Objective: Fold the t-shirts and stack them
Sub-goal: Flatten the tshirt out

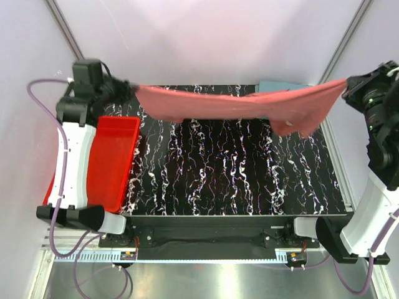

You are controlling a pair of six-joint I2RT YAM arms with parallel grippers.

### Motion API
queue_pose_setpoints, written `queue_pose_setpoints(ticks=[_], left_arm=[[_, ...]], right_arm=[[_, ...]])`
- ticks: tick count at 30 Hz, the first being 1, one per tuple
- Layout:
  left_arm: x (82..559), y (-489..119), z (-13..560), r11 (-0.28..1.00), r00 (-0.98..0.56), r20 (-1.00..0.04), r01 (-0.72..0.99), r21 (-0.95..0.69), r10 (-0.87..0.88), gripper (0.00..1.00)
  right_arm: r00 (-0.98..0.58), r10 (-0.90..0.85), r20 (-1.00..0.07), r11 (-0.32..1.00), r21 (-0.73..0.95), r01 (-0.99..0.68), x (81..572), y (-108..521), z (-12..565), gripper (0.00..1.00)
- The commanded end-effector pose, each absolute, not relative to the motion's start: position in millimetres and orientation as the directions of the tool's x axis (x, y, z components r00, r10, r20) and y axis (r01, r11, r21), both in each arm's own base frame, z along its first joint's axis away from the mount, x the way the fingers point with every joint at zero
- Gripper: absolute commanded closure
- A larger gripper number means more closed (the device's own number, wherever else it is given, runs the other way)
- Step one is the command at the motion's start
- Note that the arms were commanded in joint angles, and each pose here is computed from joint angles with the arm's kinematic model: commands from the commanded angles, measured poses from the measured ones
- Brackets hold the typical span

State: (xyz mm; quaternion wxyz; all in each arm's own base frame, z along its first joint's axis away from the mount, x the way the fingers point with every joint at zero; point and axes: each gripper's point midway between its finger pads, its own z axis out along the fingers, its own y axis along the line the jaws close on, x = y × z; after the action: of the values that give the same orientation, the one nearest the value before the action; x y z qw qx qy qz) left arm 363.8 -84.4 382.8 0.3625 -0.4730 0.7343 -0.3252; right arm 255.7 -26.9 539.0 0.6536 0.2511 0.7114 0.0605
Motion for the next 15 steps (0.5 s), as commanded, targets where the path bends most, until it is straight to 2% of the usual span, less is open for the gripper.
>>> queue_pose_setpoints(ticks=[1,2,3,5,7,9,10,13,15], left_arm=[[385.0,-80.7,488.1,0.342,-0.229,-0.299,-0.178,-0.923,-0.926,1.00],[399.8,-83.4,488.9,0.328,-0.243,-0.279,-0.190,-0.925,-0.929,1.00],[392.1,-87.8,513.5,0.317,-0.251,-0.276,-0.137,-0.938,-0.928,1.00],[375.9,-99.7,521.5,0.327,-0.278,-0.287,-0.112,-0.938,-0.917,1.00],[368.6,-88.8,484.2,0.323,-0.253,-0.268,-0.207,-0.923,-0.929,1.00],[363.5,-57.9,477.6,0.263,-0.156,-0.234,-0.202,-0.943,-0.960,1.00],[370.1,-50.2,478.7,0.224,-0.149,-0.195,-0.220,-0.949,-0.969,1.00],[416.3,-59.2,483.0,0.167,-0.241,-0.115,-0.207,-0.964,-0.964,1.00],[415.7,-68.9,517.6,0.170,-0.262,-0.135,-0.114,-0.979,-0.956,1.00]], right_arm=[[0.166,0.414,-0.895,0.857,0.445,0.262,271.2,-39.9,590.2,1.00],[0.177,0.413,-0.893,0.857,0.447,0.256,273.5,-40.0,596.2,1.00],[0.223,0.415,-0.882,0.857,0.461,0.231,264.4,-39.3,613.0,1.00],[0.208,0.428,-0.880,0.859,0.467,0.210,272.4,-34.7,612.5,1.00],[0.175,0.443,-0.879,0.855,0.473,0.214,265.9,-32.0,600.7,1.00],[0.185,0.453,-0.872,0.848,0.485,0.215,263.4,-32.6,594.7,1.00],[0.155,0.460,-0.874,0.843,0.485,0.232,265.3,-32.6,577.6,1.00],[0.140,0.471,-0.871,0.840,0.491,0.231,284.0,-31.2,576.5,1.00],[0.159,0.470,-0.868,0.847,0.494,0.198,281.5,-27.8,592.1,1.00]])
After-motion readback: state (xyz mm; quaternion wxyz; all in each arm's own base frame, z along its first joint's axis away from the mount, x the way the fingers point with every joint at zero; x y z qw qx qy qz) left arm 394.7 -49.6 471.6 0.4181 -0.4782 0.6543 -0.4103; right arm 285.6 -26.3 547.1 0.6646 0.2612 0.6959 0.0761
